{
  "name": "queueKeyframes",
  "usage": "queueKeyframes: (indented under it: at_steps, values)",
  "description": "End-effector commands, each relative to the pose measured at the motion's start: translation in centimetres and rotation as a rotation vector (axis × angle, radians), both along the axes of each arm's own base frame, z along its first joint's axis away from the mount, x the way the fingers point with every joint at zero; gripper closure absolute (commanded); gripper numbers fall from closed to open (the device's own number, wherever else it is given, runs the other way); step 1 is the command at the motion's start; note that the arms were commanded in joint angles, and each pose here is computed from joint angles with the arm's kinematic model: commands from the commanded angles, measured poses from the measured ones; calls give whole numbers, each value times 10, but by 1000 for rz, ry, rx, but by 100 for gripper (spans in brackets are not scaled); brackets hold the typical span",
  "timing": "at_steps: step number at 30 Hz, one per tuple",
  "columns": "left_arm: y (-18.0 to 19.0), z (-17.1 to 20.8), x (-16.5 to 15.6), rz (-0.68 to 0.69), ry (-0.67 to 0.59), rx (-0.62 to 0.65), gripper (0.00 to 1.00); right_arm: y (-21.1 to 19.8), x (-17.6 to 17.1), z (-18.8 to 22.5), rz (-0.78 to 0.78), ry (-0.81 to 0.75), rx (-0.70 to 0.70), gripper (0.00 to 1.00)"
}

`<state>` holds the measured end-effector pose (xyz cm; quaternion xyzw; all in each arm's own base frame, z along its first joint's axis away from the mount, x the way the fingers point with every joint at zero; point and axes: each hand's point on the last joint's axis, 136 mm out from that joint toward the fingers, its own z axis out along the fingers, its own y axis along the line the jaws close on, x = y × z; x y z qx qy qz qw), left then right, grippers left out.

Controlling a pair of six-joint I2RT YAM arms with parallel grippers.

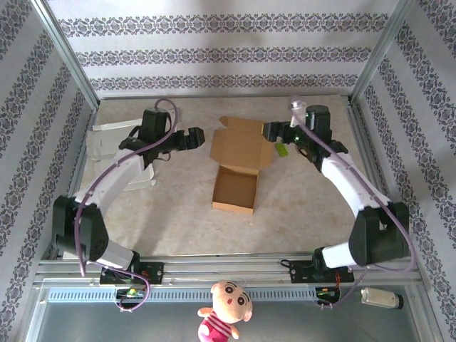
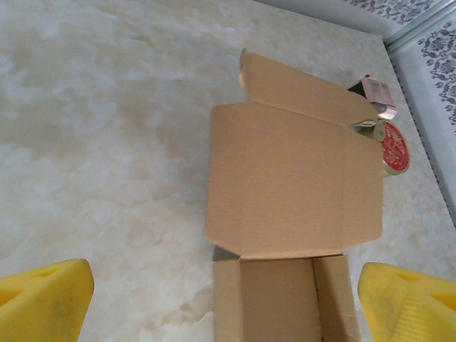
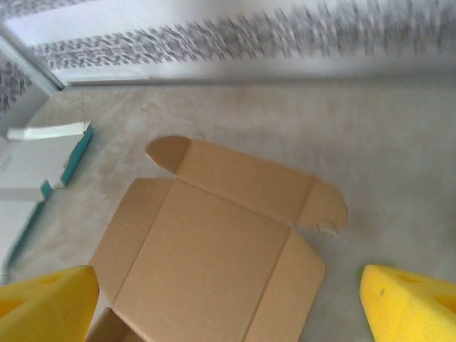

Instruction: Fold the paper box

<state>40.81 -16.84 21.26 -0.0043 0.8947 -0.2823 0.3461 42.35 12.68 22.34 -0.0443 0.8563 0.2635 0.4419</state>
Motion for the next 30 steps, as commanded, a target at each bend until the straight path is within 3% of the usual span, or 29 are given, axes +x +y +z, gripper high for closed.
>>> queueKeyframes:
  at_steps: [1, 5, 8, 12, 15, 25, 30]
  values:
    - [-12, -12, 2, -77, 78, -37, 5, 6, -9, -51, -38, 373, 294, 6]
    - [-22, -16, 18, -109, 73, -67, 5, 3, 11, -81, -29, 421, 280, 8]
    - [-24, -27, 29, -123, 87, -37, 5, 9, 21, -98, -12, 454, 310, 18]
    - [-30, -44, 45, -152, 126, -16, 5, 12, 26, -110, -8, 447, 318, 55]
    - [-35, -60, 56, -185, 162, 14, 8, 12, 23, -111, 0, 427, 287, 68]
    - [-53, -99, 86, -290, 202, 19, 25, 18, 22, -102, 61, 393, 284, 75]
    - [-71, -103, 94, -333, 185, -88, 43, 20, 24, -98, 75, 378, 271, 79]
